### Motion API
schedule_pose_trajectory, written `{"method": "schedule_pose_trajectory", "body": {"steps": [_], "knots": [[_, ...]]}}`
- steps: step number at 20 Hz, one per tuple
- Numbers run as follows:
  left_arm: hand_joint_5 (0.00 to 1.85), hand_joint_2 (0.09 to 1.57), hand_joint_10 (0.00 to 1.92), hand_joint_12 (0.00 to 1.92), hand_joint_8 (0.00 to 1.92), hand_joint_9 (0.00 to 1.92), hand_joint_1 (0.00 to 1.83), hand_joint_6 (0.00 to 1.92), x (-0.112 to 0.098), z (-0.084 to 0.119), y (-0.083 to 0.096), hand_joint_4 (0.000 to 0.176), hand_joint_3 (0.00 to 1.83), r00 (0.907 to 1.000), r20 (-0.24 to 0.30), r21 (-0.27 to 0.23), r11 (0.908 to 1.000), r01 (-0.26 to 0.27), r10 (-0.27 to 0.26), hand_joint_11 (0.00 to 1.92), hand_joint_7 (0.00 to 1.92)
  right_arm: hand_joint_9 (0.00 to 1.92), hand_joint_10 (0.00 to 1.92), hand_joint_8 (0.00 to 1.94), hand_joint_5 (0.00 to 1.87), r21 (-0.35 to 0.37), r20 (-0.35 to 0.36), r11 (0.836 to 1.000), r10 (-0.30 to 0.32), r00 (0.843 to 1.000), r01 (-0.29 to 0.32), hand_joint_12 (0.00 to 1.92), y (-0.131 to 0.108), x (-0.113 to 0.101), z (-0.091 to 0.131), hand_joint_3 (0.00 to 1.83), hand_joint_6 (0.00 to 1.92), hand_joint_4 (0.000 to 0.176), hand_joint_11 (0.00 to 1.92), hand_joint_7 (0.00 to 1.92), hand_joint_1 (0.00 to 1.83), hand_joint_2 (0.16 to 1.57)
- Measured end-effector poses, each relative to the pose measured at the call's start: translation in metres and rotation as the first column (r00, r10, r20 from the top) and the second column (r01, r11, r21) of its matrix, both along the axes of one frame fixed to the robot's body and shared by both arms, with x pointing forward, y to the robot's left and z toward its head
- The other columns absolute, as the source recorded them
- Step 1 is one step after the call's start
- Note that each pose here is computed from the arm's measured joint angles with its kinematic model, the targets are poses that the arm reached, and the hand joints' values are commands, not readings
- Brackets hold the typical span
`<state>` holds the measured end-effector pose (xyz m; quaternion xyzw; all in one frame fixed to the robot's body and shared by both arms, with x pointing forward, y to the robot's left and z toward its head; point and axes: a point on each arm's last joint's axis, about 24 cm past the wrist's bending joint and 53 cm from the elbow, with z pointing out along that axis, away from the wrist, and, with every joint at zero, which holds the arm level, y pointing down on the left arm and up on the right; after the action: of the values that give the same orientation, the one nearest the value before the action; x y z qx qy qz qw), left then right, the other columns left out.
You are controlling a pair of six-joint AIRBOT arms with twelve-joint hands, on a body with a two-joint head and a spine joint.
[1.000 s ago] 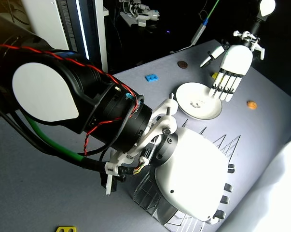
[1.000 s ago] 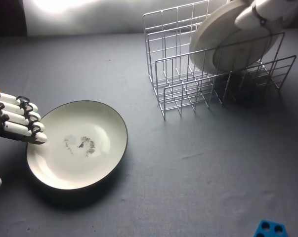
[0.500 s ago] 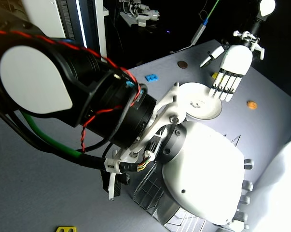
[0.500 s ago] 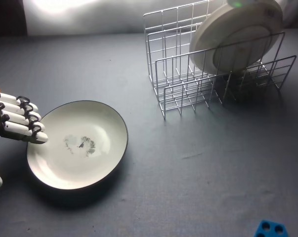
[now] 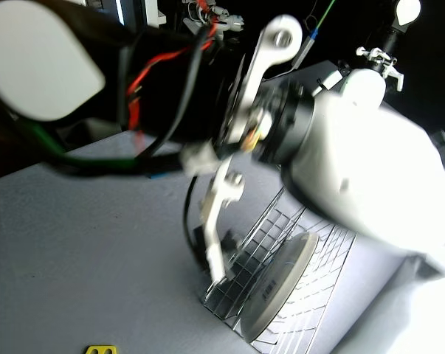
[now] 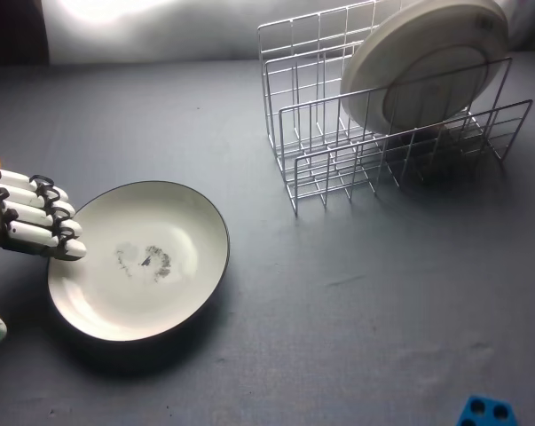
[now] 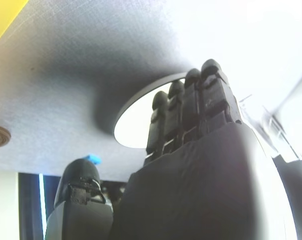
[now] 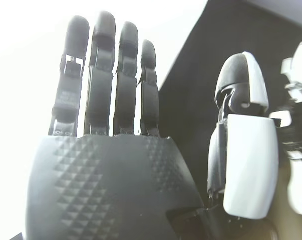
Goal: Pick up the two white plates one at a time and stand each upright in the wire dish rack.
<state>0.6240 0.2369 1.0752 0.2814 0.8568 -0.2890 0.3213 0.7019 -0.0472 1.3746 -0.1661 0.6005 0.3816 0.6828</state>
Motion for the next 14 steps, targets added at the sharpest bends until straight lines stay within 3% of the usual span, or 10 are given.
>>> {"method": "schedule_pose_trajectory", "body": {"steps": [2,5,7,8,9,12,14], "knots": [[0.07,1.11,0.00,0.00,0.00,0.02,0.00,0.00,-0.003,-0.005,0.002,0.000,0.00,0.9999,-0.015,0.007,1.0000,-0.006,0.006,0.00,0.07,0.53,0.00,0.00,0.40,-0.086,0.048,0.994,0.064,0.997,-0.060,1.00,0.032,-0.023,-0.019,0.00,0.00,0.000,0.13,0.50,0.67,0.98],[0.08,1.11,0.01,0.00,0.00,0.04,0.00,0.01,-0.008,-0.017,0.007,0.000,0.00,0.9979,-0.056,0.019,0.9993,-0.032,0.033,0.00,0.08,0.38,0.00,0.00,0.24,-0.152,0.068,0.982,0.123,0.990,-0.111,1.00,0.057,-0.047,-0.037,0.00,0.00,0.000,0.01,0.34,0.74,0.99],[0.07,1.11,0.01,0.00,0.00,0.04,0.00,0.00,-0.016,-0.026,0.008,0.000,0.00,0.9963,-0.082,0.043,0.9988,-0.021,0.025,0.00,0.08,0.27,0.00,0.00,0.17,-0.175,0.077,0.974,0.156,0.985,-0.140,0.86,0.068,-0.062,-0.044,0.00,0.00,0.000,0.00,0.23,0.79,0.96],[0.08,1.11,0.01,0.00,0.01,0.05,0.00,0.00,-0.023,-0.029,0.006,0.000,0.00,0.9942,-0.107,0.039,0.9992,-0.007,0.011,0.00,0.09,0.20,0.00,0.00,0.14,-0.186,0.079,0.969,0.180,0.980,-0.163,0.76,0.076,-0.072,-0.049,0.00,0.00,0.000,0.00,0.18,0.93,0.94],[0.08,1.11,0.01,0.00,0.01,0.05,0.00,0.00,-0.025,-0.029,0.005,0.000,0.00,0.9938,-0.111,0.036,0.9993,-0.001,0.005,0.00,0.09,0.20,0.00,0.00,0.14,-0.193,0.076,0.966,0.191,0.979,-0.174,0.76,0.079,-0.077,-0.052,0.00,0.00,0.000,0.00,0.18,0.93,0.94],[0.06,1.11,0.00,0.00,0.00,0.02,0.00,0.00,-0.027,-0.029,0.003,0.000,0.00,0.9929,-0.119,0.028,0.9996,0.003,0.001,0.00,0.07,0.10,0.00,0.00,0.05,-0.237,0.076,0.946,0.244,0.967,-0.220,0.55,0.099,-0.098,-0.069,0.00,0.00,0.000,0.00,0.08,1.16,0.96],[0.06,1.11,0.00,0.00,0.00,0.03,0.00,0.00,-0.027,-0.031,0.004,0.000,0.00,0.9928,-0.120,0.034,0.9994,0.004,0.000,0.00,0.07,0.07,0.00,0.00,0.02,-0.263,0.084,0.937,0.260,0.962,-0.230,0.49,0.105,-0.103,-0.077,0.00,0.00,0.000,0.00,0.05,1.20,0.96]]}}
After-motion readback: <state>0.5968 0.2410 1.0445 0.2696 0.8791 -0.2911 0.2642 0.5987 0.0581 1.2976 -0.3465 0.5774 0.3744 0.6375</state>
